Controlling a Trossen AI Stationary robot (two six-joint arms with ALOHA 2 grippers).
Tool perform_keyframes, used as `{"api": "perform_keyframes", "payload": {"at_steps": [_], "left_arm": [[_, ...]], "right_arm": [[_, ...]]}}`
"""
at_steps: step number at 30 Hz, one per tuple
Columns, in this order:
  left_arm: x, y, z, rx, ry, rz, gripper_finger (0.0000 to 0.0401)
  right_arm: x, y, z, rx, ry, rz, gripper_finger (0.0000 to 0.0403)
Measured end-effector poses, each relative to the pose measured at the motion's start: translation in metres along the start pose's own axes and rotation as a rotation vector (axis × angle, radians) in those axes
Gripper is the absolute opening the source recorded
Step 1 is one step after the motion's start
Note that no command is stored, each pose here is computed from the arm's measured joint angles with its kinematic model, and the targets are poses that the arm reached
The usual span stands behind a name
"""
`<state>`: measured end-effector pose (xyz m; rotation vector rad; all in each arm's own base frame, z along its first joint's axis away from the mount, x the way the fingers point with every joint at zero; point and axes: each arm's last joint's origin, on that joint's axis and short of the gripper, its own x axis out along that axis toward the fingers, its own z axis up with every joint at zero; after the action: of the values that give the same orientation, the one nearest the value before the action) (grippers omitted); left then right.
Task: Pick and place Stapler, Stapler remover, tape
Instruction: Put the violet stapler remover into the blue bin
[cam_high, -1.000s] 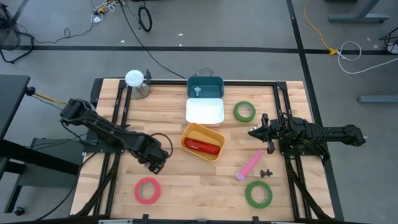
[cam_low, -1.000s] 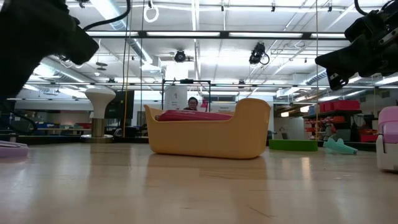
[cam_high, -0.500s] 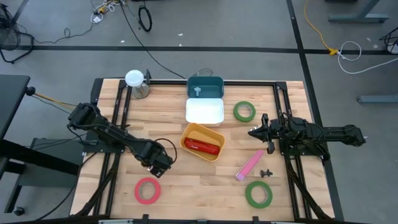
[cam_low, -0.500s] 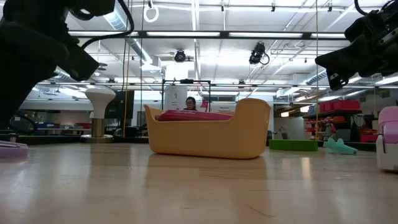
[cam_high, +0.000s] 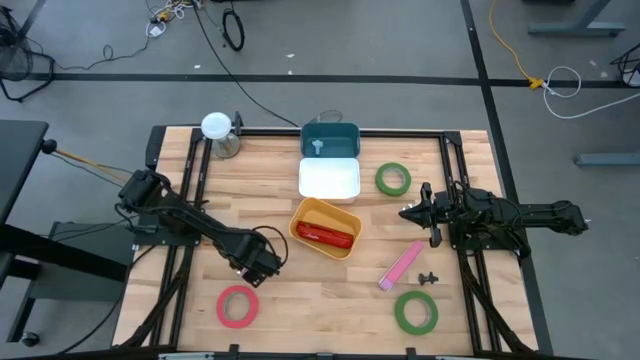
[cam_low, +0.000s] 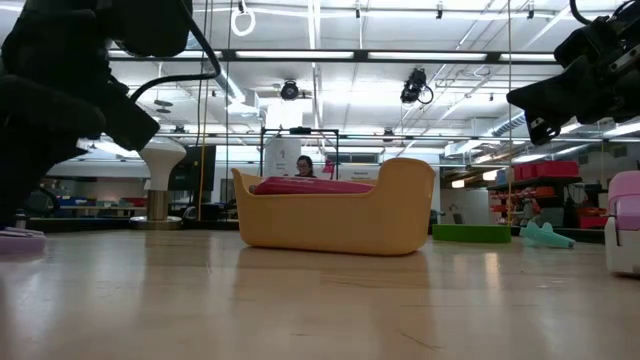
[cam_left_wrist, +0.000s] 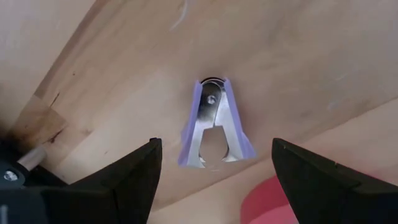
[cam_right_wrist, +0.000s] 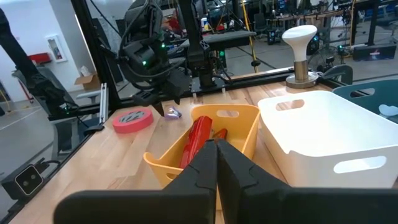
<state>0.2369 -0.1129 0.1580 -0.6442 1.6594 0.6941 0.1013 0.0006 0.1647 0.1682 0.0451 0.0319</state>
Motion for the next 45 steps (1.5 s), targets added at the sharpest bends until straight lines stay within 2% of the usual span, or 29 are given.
{"api": "perform_keyframes", "payload": {"at_steps": [20, 34, 45], "left_arm": [[0.013, 0.001, 0.000, -0.002, 0.028, -0.016, 0.0298], [0.013, 0.001, 0.001, -0.004, 0.031, -0.017, 0.0181], [0.011, 0.002, 0.001, -0.002, 0.026, -0.020, 0.0131]], "right_arm": [[0.000, 0.000, 0.000, 0.000, 0.000, -0.002, 0.0007], [0.000, 0.000, 0.000, 0.000, 0.000, 0.000, 0.0007], [0.000, 0.000, 0.000, 0.000, 0.000, 0.000, 0.0007]]}}
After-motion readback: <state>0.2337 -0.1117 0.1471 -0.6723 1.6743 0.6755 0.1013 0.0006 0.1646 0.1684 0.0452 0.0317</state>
